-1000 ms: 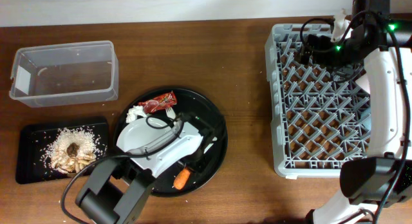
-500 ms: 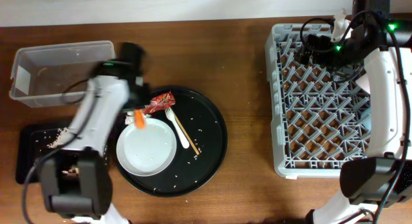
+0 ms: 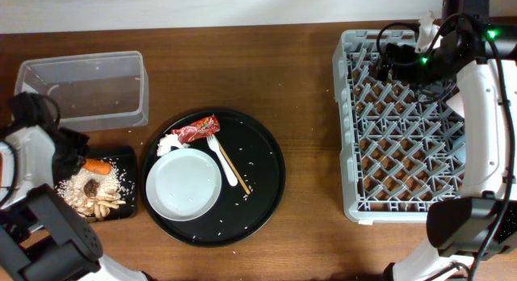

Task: Sort waste into correct bins and load items into the dishwasher rack
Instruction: 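Carry the carrot to the small black tray and release it, then reach the left gripper to the white tissue and grasp it, then carry the tissue to the clear plastic bin and release it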

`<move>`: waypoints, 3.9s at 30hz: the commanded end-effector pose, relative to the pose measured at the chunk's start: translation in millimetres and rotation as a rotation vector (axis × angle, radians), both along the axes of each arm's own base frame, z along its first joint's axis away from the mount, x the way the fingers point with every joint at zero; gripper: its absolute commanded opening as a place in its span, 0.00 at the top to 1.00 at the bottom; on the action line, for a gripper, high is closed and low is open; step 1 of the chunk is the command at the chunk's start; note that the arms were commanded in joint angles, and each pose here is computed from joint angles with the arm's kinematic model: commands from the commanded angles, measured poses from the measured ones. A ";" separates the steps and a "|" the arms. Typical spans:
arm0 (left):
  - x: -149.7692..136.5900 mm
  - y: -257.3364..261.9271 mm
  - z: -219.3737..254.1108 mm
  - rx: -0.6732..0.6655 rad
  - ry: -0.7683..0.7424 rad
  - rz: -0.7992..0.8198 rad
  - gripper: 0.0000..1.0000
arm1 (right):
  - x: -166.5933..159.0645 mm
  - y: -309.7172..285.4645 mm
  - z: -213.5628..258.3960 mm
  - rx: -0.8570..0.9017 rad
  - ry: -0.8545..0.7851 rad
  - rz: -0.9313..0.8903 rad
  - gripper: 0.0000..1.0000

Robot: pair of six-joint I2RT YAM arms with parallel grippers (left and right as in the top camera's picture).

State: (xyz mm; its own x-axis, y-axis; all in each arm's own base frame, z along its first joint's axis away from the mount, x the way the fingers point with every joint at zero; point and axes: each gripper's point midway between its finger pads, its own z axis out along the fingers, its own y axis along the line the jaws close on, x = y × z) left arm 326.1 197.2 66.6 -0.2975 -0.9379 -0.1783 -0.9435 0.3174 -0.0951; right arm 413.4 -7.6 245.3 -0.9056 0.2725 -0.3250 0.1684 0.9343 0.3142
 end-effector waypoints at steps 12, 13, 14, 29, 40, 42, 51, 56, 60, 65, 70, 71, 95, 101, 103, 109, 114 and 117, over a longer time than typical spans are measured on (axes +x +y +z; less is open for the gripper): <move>-15.6 -6.9 -29.1 -0.138 -0.040 0.088 0.37 | 0.7 -3.2 2.7 -0.011 -0.008 -0.009 0.01; -15.7 -6.8 -29.1 -0.138 -0.040 0.088 0.37 | 0.7 -3.2 2.7 -0.012 -0.008 -0.010 0.01; -15.1 -7.4 -29.0 -0.140 -0.042 0.083 0.37 | 0.7 -3.2 2.7 -0.011 -0.008 -0.009 0.01; 44.1 -158.8 109.5 -0.042 -0.409 -0.550 0.27 | 0.8 -3.2 2.9 -0.011 -0.008 -0.009 0.01; 62.1 -238.3 82.4 0.253 -0.273 -0.792 0.23 | 0.7 -3.2 2.7 -0.011 -0.008 -0.009 0.01; 67.3 -239.4 59.9 0.246 -0.223 -0.807 0.23 | 0.7 -3.2 2.7 -0.011 -0.008 -0.009 0.01; 74.7 -222.0 -20.6 0.272 -0.027 -0.781 0.31 | 0.8 -3.2 2.9 -0.011 -0.008 -0.009 0.01; 73.6 -218.7 -35.0 0.274 0.004 -0.744 0.31 | 0.7 -3.2 2.7 -0.011 -0.008 -0.009 0.01; 74.7 -215.6 -34.1 0.291 0.003 -0.727 0.36 | 0.7 -3.2 2.7 -0.012 -0.008 -0.010 0.01; 70.6 -213.8 -34.8 0.291 0.016 -0.700 0.38 | 0.8 -3.2 2.9 -0.011 -0.008 -0.009 0.01; 62.3 -213.4 -37.2 0.269 0.039 -0.657 0.39 | 0.7 -3.2 2.7 -0.011 -0.008 -0.009 0.01; 61.8 -212.1 -37.0 0.275 0.043 -0.656 0.39 | 0.7 -3.2 2.7 -0.011 -0.008 -0.009 0.01; 79.3 -218.1 27.6 0.299 -0.036 -0.664 0.99 | 0.7 -3.2 2.7 -0.012 -0.008 -0.010 0.01; 96.8 -214.0 122.8 0.381 -0.345 -0.590 0.99 | 0.7 -3.2 2.7 -0.011 -0.008 -0.009 0.01; 113.2 -198.5 140.2 0.417 -0.434 -0.525 0.99 | 0.8 -3.2 2.9 -0.011 -0.008 -0.009 0.01; 170.3 -105.3 148.1 0.469 -0.625 -0.290 0.99 | 0.7 -3.2 2.7 -0.012 -0.008 -0.010 0.01; 190.6 -56.5 88.6 0.474 -0.570 -0.217 0.75 | 0.7 -3.2 2.7 -0.011 -0.008 -0.009 0.01; 189.9 -44.5 81.7 0.505 -0.538 -0.245 0.27 | 0.7 -3.2 2.7 -0.011 -0.008 -0.009 0.01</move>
State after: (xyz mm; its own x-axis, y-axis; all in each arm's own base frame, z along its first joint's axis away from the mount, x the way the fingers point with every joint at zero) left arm 514.9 143.4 146.7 -0.2158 -0.6575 -0.7219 -0.7153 0.6097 -0.3415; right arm 413.3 -7.6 245.3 -0.9057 0.2725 -0.3246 0.1685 0.9343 0.3142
